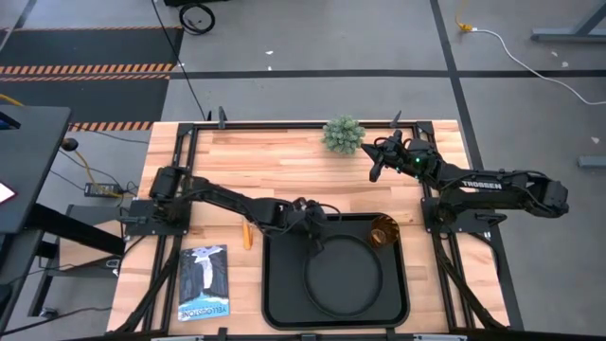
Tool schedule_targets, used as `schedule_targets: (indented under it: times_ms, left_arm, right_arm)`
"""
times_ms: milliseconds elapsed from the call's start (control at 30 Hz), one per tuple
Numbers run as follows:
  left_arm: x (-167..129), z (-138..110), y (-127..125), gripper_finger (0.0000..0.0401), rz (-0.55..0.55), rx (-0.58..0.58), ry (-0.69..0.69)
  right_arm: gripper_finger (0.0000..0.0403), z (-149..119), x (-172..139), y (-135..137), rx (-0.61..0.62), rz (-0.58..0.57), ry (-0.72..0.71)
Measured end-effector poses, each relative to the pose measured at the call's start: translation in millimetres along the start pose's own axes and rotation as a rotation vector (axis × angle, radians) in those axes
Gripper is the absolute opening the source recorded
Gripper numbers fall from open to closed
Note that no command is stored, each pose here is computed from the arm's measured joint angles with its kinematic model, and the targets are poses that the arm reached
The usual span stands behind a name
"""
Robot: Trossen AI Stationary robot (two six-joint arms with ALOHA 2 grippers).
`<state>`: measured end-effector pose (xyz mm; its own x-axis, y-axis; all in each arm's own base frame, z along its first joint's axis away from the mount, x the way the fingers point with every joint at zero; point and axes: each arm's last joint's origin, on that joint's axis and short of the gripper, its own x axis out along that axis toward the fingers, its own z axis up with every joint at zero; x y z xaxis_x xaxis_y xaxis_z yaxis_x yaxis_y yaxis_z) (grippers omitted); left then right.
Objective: Pick and place plate/cup/fork/spoon on tray
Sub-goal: Put the black plate on the black tray to the bottom left of the brown cup, then put the orange fork on the black tray to the right side of black plate
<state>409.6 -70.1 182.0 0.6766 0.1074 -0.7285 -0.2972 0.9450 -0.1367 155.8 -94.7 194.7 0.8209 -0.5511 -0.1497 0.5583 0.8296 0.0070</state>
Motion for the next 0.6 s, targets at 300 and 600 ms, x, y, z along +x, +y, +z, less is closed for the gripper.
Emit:
schedule_targets:
  times_ms: [300, 600]
  left_arm:
    - [-48, -9, -9, 0.0123, 0.247, 0.204, 0.017]
    - [-65, -49, 19, 0.0123, 0.325, 0.119, 0.055]
  right_arm:
    - [0.0007, 0, 0, 0, 0.0, 0.0, 0.002]
    - [0.0007, -1, 0, 0, 0.0, -0.001, 0.011]
